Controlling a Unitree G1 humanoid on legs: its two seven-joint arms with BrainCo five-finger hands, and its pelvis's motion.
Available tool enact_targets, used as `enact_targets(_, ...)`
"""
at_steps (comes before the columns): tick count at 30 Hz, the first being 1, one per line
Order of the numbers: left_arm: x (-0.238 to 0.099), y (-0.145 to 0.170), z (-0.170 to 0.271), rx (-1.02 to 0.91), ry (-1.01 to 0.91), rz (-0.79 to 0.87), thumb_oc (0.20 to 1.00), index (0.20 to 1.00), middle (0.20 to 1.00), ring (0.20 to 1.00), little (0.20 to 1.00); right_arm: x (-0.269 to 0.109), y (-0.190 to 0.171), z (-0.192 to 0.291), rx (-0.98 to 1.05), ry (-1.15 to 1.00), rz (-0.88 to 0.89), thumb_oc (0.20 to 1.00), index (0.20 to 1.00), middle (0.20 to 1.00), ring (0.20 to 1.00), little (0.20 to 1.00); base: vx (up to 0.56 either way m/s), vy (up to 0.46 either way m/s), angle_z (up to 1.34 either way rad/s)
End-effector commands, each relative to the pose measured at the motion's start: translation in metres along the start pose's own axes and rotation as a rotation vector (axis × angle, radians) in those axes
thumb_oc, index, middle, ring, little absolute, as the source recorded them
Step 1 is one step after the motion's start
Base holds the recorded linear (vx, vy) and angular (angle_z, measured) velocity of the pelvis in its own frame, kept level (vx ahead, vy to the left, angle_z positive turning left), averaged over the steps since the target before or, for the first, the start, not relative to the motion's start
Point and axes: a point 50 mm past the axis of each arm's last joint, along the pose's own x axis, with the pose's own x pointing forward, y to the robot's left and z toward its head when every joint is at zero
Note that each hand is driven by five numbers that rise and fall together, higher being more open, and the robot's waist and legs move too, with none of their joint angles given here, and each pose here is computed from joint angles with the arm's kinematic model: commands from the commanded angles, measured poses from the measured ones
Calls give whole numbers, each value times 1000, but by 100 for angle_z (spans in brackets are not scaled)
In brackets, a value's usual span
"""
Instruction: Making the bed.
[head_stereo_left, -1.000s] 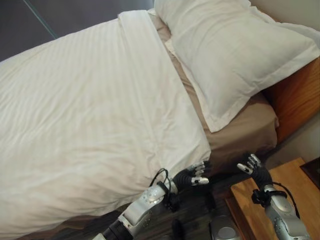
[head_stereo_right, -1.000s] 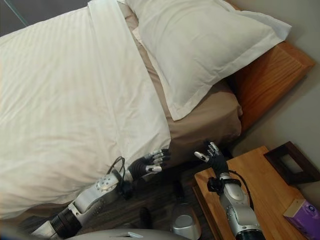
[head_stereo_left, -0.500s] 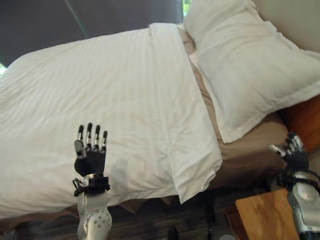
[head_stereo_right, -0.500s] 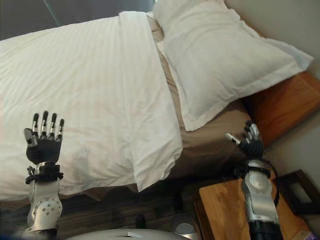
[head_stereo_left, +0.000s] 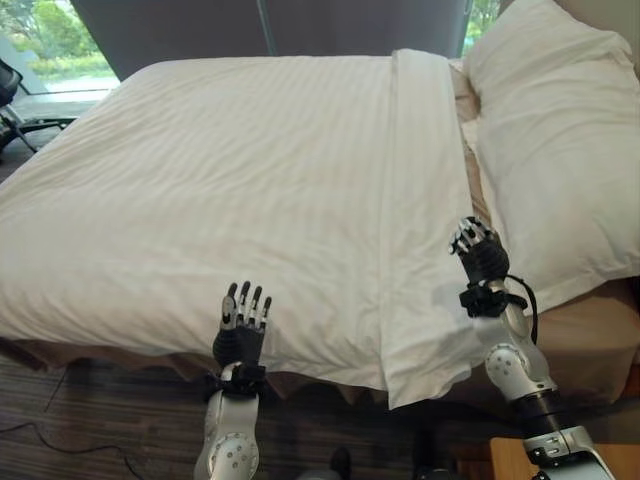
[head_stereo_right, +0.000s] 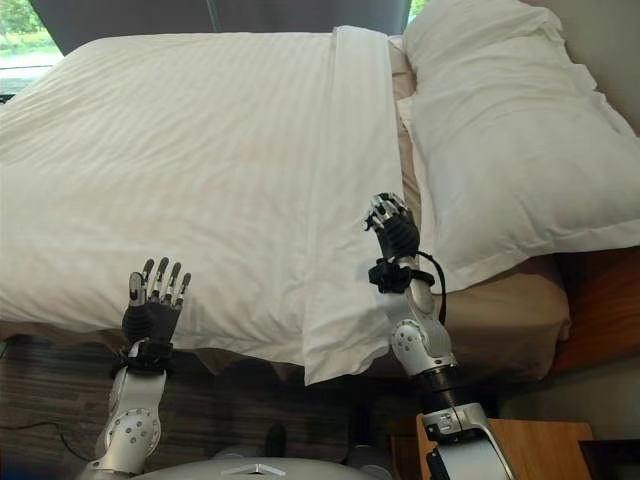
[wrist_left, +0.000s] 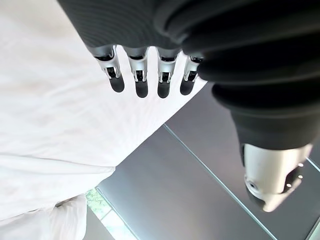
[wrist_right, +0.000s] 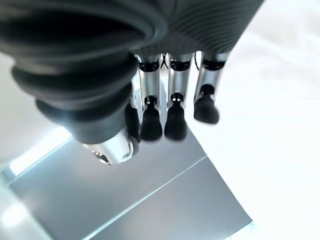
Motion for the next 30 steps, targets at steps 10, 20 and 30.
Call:
enact_targets(10, 13, -23, 14, 69, -18, -152, 1000, 1000, 1000, 1000, 1000, 3, 3, -54, 132, 251, -19, 200, 200, 200, 200, 200, -15, 4, 1)
enact_targets(20, 17, -28, 6, 63, -1, -176, 1000, 1000, 1000, 1000, 1000, -67, -76, -130, 42, 625, -369, 200, 200, 200, 200, 200, 8, 2, 0)
enact_targets(30, 9, -5, 24, 93, -89, -103, 1000, 1000, 1000, 1000, 1000, -304, -238, -66, -65, 808, -1359, 200, 200, 200, 200, 200, 63, 14, -1)
